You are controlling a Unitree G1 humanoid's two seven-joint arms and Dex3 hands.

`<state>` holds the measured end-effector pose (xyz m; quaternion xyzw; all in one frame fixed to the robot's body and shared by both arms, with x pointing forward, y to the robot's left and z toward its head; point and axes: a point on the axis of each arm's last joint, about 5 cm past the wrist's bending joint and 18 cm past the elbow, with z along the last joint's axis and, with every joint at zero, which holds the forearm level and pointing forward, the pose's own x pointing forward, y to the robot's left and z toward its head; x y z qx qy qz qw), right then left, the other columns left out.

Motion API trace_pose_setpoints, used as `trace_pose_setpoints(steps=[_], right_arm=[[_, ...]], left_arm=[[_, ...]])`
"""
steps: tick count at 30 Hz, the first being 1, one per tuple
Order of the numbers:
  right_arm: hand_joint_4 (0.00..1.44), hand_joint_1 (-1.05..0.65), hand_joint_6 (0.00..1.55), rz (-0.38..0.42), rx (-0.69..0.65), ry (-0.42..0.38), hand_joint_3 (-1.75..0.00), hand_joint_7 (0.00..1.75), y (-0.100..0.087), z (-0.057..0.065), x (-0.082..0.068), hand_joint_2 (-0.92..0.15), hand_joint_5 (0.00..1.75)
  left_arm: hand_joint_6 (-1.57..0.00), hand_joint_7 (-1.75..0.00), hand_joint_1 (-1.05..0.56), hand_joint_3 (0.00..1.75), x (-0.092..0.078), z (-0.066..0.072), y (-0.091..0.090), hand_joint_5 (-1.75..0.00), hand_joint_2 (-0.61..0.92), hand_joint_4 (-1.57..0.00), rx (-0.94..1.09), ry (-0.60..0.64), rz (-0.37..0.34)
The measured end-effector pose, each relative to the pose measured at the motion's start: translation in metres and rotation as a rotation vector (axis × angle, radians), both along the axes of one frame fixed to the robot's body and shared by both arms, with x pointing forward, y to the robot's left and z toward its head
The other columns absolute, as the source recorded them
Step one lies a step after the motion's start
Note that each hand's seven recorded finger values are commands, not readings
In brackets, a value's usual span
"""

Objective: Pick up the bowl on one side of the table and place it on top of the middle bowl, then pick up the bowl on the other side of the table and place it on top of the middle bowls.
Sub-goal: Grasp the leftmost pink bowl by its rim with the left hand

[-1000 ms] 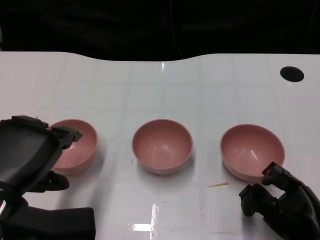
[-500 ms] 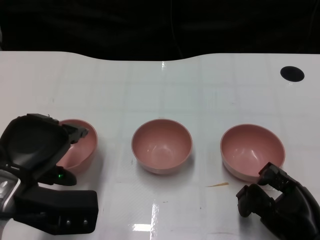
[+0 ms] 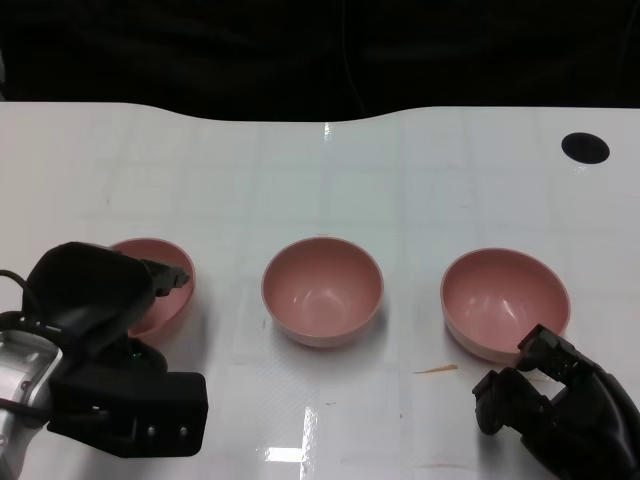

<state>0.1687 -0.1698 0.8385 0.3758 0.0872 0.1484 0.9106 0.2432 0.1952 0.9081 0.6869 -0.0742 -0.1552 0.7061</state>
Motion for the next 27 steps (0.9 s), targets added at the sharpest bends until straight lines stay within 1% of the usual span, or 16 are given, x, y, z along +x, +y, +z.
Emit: trace_pose_setpoints(steps=[7,12,15,19,22,27], right_arm=[[0.91,-0.06,0.97,0.002,0.006,-0.004,-1.17,1.25,-0.001,0.000,0.000,-0.47,1.69],[0.91,-0.06,0.97,0.002,0.006,-0.001,-1.18,1.25,-0.001,0.000,0.000,-0.48,1.69],[0.90,-0.06,0.95,0.003,0.007,0.000,-1.16,1.25,-0.001,-0.001,0.000,-0.50,1.71],[0.89,-0.06,0.95,0.005,0.009,-0.009,-1.15,1.26,-0.002,-0.001,0.000,-0.51,1.72],[0.89,-0.05,0.96,0.004,0.010,-0.008,-1.15,1.26,-0.002,-0.002,0.000,-0.51,1.72],[0.89,-0.06,0.95,0.002,0.006,-0.005,-1.16,1.27,-0.002,-0.002,0.000,-0.51,1.73]], left_arm=[[-0.68,-0.02,-0.76,0.15,0.004,-0.013,0.001,-0.01,0.92,-0.64,0.020,0.035,0.010],[-0.69,-0.02,-0.75,0.18,0.008,-0.026,0.002,-0.01,0.92,-0.66,0.038,0.070,0.009],[-0.70,-0.01,-0.75,0.19,0.011,-0.030,0.002,-0.01,0.92,-0.65,0.037,0.082,0.007],[-0.71,-0.01,-0.70,0.21,0.016,-0.032,0.002,-0.01,0.92,-0.65,0.026,0.096,0.014],[-0.73,-0.02,-0.65,0.21,0.018,-0.034,0.001,-0.01,0.92,-0.67,0.026,0.093,0.004],[-0.77,-0.02,-0.48,0.19,0.021,-0.039,-0.002,-0.02,0.92,-0.71,0.011,0.096,-0.008]])
